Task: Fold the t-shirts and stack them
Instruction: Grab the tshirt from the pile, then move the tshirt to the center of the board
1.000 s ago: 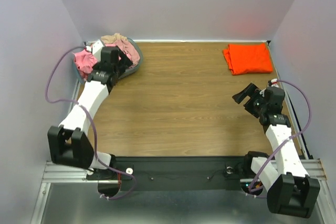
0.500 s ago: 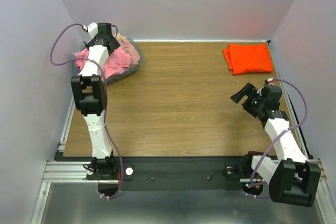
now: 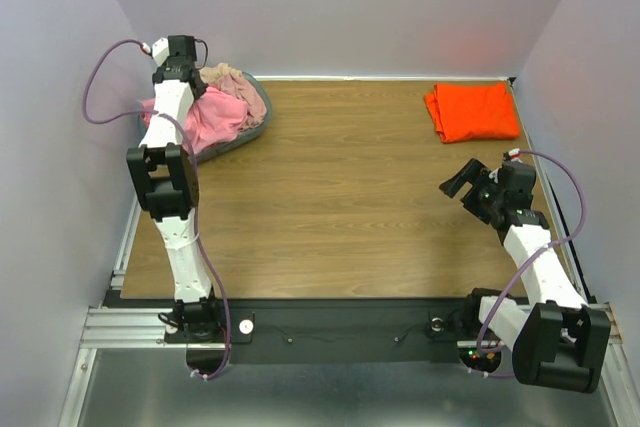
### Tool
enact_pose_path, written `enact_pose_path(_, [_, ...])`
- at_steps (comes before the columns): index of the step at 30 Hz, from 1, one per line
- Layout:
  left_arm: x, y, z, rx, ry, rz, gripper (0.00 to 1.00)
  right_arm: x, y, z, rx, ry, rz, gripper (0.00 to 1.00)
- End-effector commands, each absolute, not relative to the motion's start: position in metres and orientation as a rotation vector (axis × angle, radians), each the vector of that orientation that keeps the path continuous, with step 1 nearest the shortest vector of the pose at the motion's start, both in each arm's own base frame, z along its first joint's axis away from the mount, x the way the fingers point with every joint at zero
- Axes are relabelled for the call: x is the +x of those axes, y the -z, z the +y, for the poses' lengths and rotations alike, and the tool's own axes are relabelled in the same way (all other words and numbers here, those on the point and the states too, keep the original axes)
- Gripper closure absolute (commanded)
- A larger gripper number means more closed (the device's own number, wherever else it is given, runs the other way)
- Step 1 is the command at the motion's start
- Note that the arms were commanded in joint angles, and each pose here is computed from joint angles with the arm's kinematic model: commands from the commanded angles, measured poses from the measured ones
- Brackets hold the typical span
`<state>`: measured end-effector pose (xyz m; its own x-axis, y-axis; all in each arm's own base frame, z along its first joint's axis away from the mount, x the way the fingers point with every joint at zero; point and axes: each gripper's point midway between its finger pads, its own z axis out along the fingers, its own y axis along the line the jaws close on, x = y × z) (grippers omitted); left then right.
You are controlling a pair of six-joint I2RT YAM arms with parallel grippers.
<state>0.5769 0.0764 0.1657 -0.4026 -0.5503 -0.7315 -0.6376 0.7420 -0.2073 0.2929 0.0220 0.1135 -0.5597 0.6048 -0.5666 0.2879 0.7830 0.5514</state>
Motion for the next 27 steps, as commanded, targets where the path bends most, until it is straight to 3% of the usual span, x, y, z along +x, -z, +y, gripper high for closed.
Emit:
enact_pose_path(1, [0.556,-0.297,0.073,-0.821,-0.029,1.867,0.79,0.306,-0.133,0.020,0.601,-0.521,2.111,0.00])
enact_pose_path(4, [0.535,-0.349,0.069,-0.794,0.017,1.784,0.85,0.305,-0.133,0.024,0.593,-0.541,2.118,0.00])
enact_pose_path(15, [0.447,-0.493,0.016,-0.572,0.221,1.529,0.85,0.301,-0.146,0.029,0.542,-0.571,2.082,0.00])
enact_pose_path(22, [0.354,-0.564,-0.141,-0.045,0.635,1.352,0.85,0.297,-0.167,0.040,0.468,-0.634,2.035,0.00])
enact_pose_path(27, [0.325,-0.548,-0.217,0.140,0.843,1.383,0.85,0.293,-0.187,0.036,0.460,-0.606,1.959,0.00])
